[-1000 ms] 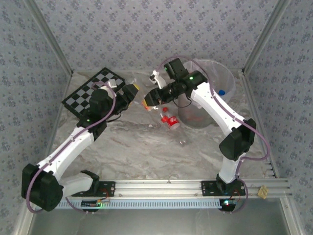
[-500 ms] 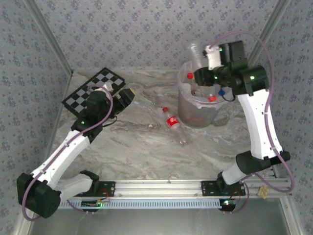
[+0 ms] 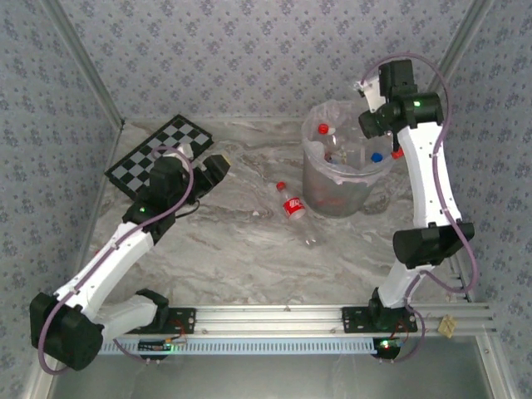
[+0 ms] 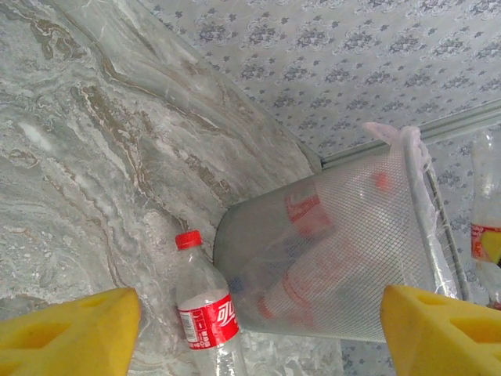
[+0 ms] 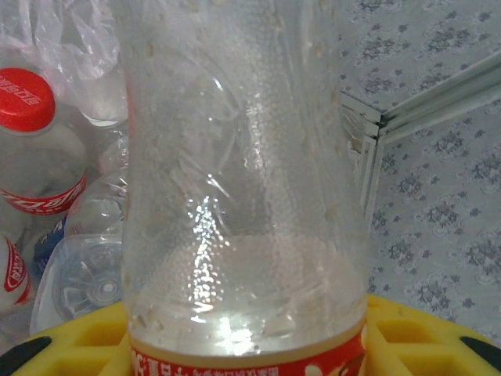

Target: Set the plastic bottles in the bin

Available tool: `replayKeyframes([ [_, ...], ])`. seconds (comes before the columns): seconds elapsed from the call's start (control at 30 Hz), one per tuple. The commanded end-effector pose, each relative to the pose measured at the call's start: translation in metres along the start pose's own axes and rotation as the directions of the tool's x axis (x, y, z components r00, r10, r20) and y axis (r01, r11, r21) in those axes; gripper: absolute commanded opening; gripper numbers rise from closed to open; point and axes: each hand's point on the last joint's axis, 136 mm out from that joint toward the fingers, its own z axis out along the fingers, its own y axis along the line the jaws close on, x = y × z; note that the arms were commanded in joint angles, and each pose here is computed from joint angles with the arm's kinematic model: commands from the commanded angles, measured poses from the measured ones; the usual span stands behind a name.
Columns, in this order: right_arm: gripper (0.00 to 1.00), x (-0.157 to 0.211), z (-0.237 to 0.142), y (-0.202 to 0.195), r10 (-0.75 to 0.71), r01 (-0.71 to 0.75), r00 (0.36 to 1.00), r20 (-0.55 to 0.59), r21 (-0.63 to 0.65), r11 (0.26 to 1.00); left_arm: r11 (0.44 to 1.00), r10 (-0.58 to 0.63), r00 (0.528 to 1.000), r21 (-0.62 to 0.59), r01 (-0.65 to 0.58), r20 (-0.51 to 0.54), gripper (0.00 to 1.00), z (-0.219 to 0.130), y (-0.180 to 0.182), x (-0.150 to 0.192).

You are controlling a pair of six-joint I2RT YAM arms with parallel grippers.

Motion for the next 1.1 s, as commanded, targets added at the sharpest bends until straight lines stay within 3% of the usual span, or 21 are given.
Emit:
replayKeyframes([
  [0.0,0.43,-0.005,0.007,0.000,-0.066,0.066,0.998,-0.004,0.001,0.998,0.999,0.006,1.000,0.039,-0.006,0.006,0.80,-0.008,-0.011,0.000],
  [0.13,0.50,0.001,0.011,0.005,-0.077,0.076,0.996,-0.035,-0.025,0.997,0.999,0.018,1.000,0.035,-0.019,0.016,0.80,-0.014,-0.011,-0.001],
  [0.23,0.63,0.002,0.002,0.005,-0.069,0.068,0.997,-0.034,-0.031,0.997,0.999,0.025,0.999,0.032,-0.026,0.021,0.80,-0.016,-0.011,-0.002],
  [0.37,0.86,-0.013,-0.025,-0.006,-0.024,0.025,0.999,0.044,-0.030,0.999,0.999,0.027,1.000,0.032,-0.028,0.013,0.80,-0.015,-0.010,0.000],
  [0.4,0.88,-0.019,-0.029,-0.007,-0.017,0.019,0.997,0.069,-0.031,0.999,0.999,0.029,1.000,0.030,-0.029,0.013,0.80,-0.015,-0.010,0.000],
  [0.53,0.88,-0.032,-0.027,-0.004,0.007,-0.001,0.994,0.108,-0.053,0.999,0.999,0.029,0.999,0.031,-0.030,0.013,0.80,-0.014,-0.009,0.001],
  [0.77,0.81,-0.032,0.000,-0.008,0.088,-0.081,0.993,0.074,-0.092,0.992,0.999,0.035,0.999,0.014,-0.036,0.027,0.80,-0.021,-0.004,0.001],
  [0.93,0.71,-0.038,0.012,-0.003,0.210,-0.185,0.974,0.085,-0.233,0.955,0.999,0.035,0.999,0.012,-0.035,0.036,0.80,-0.022,-0.003,0.000],
  [1.07,0.65,-0.035,0.012,0.021,0.205,-0.176,0.977,0.062,-0.310,0.934,0.999,0.027,0.999,0.016,-0.027,0.030,0.80,-0.020,-0.003,0.001],
])
